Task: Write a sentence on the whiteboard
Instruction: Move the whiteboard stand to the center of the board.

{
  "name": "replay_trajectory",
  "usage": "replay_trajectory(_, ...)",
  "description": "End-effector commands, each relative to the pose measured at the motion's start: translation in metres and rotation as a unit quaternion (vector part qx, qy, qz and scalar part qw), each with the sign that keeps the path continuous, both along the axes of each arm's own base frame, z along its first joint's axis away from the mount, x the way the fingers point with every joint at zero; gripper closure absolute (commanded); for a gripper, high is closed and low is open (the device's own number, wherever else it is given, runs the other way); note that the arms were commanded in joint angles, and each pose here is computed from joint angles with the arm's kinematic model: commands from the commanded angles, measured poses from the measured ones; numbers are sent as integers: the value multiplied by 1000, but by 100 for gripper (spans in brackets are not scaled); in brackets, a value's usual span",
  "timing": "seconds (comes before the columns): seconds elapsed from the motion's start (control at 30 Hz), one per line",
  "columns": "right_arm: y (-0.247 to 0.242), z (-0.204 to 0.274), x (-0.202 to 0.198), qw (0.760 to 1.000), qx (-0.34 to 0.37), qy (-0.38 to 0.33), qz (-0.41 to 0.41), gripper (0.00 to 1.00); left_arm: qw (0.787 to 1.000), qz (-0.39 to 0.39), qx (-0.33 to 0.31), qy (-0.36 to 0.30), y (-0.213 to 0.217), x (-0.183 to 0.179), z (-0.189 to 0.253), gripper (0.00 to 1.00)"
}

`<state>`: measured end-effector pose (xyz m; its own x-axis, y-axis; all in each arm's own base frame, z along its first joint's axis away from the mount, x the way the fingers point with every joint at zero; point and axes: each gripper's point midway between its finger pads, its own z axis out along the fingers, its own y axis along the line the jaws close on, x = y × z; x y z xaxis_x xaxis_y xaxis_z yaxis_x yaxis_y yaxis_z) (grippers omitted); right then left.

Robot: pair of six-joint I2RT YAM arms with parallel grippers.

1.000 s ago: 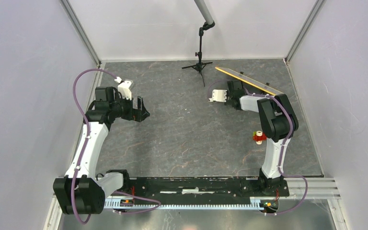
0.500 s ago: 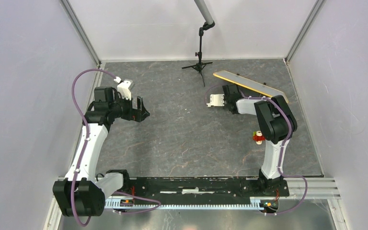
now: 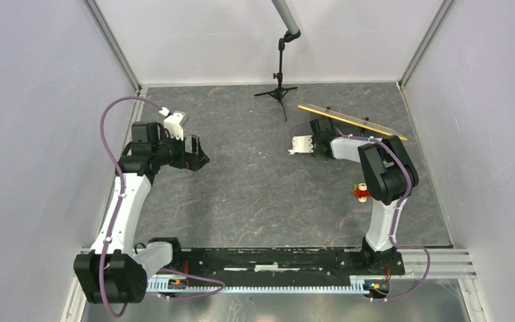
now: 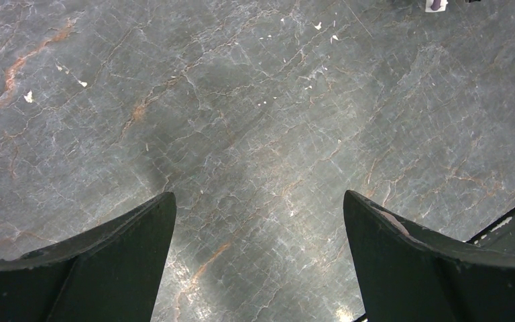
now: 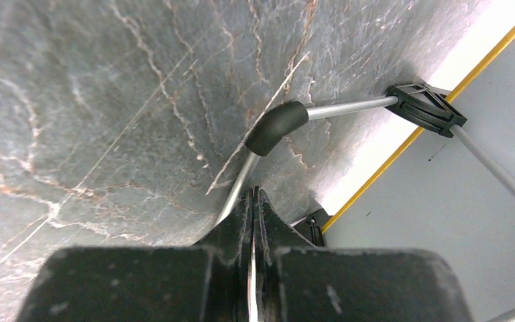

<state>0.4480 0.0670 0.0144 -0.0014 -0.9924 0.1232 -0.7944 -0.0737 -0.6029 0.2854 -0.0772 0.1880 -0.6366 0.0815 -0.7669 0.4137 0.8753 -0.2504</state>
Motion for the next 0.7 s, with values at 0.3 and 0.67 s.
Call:
replay_trajectory(0.3,39,-68,-115,977,41,208,7,100,999,-12,-5,-37,-4,2,17,0)
replay_trajectory(0.67,71,-67,-134,981,30,193,1,100,999,-16,-7,-43,-5,-1,20,0)
